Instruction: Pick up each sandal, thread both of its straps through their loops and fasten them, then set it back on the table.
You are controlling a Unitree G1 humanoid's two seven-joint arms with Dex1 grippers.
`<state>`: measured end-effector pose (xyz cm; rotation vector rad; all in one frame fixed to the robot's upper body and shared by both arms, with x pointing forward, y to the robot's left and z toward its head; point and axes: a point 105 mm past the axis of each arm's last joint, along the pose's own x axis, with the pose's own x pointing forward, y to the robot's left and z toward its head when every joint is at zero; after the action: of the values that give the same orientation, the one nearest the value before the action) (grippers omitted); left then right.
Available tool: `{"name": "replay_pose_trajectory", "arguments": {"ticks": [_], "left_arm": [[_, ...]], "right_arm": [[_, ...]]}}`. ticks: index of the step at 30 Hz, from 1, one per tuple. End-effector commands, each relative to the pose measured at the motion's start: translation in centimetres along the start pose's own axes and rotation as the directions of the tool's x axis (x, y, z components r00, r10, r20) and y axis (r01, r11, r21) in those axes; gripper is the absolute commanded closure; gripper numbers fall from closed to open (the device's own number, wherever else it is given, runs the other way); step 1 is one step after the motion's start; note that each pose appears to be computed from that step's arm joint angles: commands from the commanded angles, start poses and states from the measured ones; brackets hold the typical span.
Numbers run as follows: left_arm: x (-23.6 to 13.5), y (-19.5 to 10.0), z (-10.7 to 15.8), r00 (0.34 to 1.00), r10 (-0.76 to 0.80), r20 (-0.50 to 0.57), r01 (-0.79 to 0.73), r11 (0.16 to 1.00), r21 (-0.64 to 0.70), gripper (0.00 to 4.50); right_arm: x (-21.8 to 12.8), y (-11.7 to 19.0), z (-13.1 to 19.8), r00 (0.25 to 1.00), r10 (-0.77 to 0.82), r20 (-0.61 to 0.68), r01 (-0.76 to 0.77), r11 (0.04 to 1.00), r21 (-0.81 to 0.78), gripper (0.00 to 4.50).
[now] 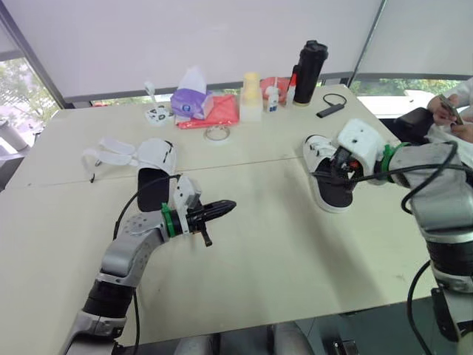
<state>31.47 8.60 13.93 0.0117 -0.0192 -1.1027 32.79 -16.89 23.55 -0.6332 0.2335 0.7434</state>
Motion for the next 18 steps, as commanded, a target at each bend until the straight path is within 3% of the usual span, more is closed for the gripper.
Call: {"name": "replay_pose_trajectory", "arguments": {"ticks": [1,4,7,11,15,17,18], "left_arm": [[-0.2,0.6,1.5,0.999,0.037,0.039,-0.04,0.995,0.088,4.5],[-0.3,1.1,1.5,0.997,0.071,0.039,-0.076,0.988,0.132,4.5],[-1.2,2.5,2.0,0.982,0.186,0.035,-0.189,0.94,0.285,4.5],[-2.3,4.1,2.8,0.95,0.308,0.052,-0.297,0.841,0.453,4.5],[-3.5,5.8,3.5,0.901,0.425,0.084,-0.4,0.741,0.54,4.5],[-5.4,7.6,4.4,0.841,0.531,0.103,-0.445,0.572,0.689,4.5],[-6.3,8.3,4.9,0.813,0.57,0.12,-0.453,0.488,0.746,3.96]], "right_arm": [[-1.3,2.2,3.0,0.977,0.137,0.164,-0.148,0.988,0.055,0.06],[-1.6,4.5,4.0,0.929,0.276,0.247,-0.316,0.939,0.137,0.06],[-1.1,7.3,5.3,0.835,0.386,0.392,-0.498,0.833,0.242,0.06],[0.0,7.3,5.4,0.841,0.34,0.422,-0.488,0.813,0.318,0.06],[0.4,7.5,5.3,0.845,0.328,0.422,-0.483,0.807,0.34,0.06],[0.9,7.9,5.1,0.848,0.328,0.417,-0.479,0.81,0.339,0.06],[1.1,8.1,5.0,0.849,0.327,0.414,-0.477,0.812,0.337,0.0]]}}
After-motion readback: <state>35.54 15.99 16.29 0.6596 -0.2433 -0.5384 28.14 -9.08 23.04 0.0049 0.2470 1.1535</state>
